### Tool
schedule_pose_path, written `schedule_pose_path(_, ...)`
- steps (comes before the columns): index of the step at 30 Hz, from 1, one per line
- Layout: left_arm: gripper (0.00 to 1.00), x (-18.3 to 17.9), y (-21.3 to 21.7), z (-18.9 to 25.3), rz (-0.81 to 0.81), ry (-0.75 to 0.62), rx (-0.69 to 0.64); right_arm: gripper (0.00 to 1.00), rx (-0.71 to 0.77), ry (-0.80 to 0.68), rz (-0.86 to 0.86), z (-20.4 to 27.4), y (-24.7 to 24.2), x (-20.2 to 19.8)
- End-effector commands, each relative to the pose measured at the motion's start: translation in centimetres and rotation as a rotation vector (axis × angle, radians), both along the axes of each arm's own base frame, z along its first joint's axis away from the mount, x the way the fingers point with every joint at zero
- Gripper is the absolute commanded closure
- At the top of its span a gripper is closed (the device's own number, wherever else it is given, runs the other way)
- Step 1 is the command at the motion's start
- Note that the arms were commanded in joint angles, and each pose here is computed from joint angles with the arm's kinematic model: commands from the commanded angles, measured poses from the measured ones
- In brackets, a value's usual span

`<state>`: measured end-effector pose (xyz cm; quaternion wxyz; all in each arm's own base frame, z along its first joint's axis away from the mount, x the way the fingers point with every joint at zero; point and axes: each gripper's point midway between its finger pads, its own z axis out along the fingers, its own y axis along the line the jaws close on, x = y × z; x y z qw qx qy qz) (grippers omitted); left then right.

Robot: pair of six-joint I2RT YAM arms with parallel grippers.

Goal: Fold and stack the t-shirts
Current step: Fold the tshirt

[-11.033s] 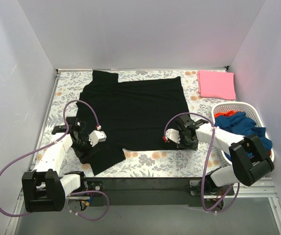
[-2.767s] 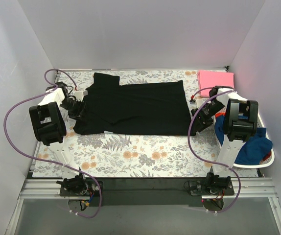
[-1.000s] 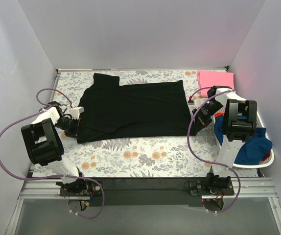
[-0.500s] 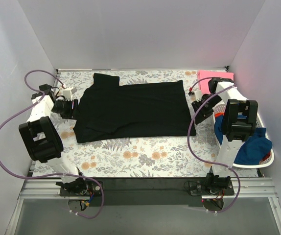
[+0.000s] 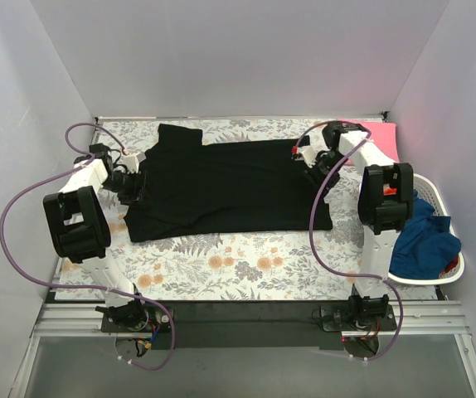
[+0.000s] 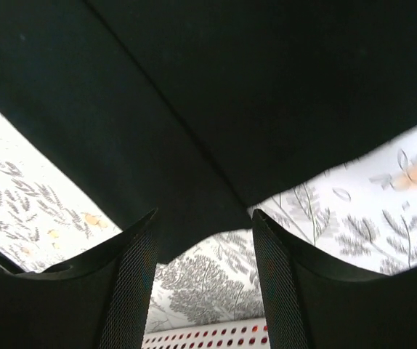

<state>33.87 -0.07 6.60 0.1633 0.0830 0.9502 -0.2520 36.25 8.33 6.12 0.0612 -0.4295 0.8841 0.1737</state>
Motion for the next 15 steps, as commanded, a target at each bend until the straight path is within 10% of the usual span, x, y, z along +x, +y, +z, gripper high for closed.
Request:
schedule_pose_path(1,0.51,0.4,0.1,-0.8,0.012,0.006,0.036,0.4,-0.037,-0.01,0.045,-0.7,-0.3,0.8)
schedule_pose_path(15,0.5,0.9,-1.7,-1.3,-0.022,0.014,0.042,0.4,-0.099,0.009,0.101,-2.6,-1.3,-0.5)
